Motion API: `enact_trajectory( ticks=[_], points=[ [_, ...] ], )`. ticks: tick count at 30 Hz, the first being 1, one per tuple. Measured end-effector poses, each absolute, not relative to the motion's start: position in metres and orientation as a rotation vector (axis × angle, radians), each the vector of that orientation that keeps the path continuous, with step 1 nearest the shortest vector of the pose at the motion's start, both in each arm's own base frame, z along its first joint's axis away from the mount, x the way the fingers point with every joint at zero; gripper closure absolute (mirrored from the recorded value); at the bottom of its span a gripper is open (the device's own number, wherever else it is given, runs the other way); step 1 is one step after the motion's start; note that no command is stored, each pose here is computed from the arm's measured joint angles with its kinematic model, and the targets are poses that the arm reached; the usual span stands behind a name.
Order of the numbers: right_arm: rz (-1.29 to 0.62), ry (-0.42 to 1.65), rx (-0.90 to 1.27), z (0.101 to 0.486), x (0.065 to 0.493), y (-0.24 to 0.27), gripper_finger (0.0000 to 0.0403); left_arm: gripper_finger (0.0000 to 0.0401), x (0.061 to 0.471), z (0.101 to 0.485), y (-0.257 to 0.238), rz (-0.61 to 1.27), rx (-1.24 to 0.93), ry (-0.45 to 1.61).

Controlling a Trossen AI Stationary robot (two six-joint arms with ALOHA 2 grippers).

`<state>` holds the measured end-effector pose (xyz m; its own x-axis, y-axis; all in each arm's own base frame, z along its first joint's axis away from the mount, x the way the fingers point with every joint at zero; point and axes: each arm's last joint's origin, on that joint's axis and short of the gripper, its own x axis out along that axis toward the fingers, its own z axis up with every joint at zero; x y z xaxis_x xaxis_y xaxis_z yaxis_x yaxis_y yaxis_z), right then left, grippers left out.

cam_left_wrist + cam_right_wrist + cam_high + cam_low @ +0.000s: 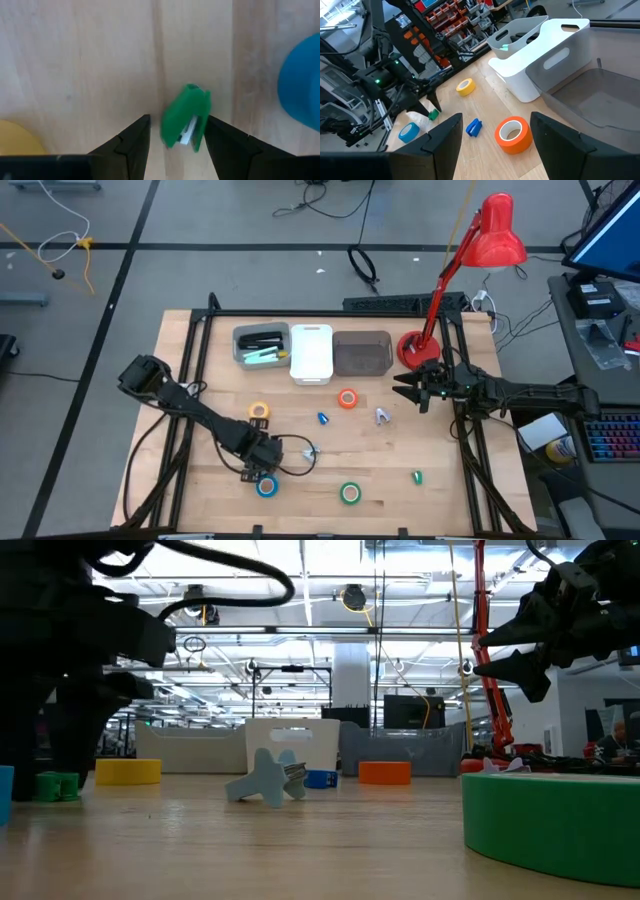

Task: Pick and place Stapler, Stapler remover, tape
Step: Put the left green stapler into the gray bin

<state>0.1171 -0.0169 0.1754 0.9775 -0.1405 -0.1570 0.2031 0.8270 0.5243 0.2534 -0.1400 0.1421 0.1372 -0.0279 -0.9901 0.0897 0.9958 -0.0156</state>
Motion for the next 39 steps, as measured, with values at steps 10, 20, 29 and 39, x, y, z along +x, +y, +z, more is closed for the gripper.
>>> enact_trajectory(
  ticks=[10, 20, 29, 39],
  points=[
    [-0.185, 0.112, 0.573, 0.175, 0.117, -0.017, 0.0174, 0.0213, 0.253, 0.138, -0.139, -0.081, 0.041, 1.404],
    [-0.186, 0.111, 0.573, 0.175, 0.117, -0.017, 0.0174, 0.0289, 0.255, 0.138, -0.135, -0.033, -0.021, 1.408],
    [-0.186, 0.111, 0.573, 0.176, 0.117, -0.017, 0.0174, 0.0337, 0.258, 0.143, -0.125, 0.019, -0.126, 1.408],
    [-0.186, 0.112, 0.571, 0.176, 0.117, -0.017, 0.0174, 0.0331, 0.262, 0.181, -0.096, 0.117, -0.235, 1.242]
  ],
)
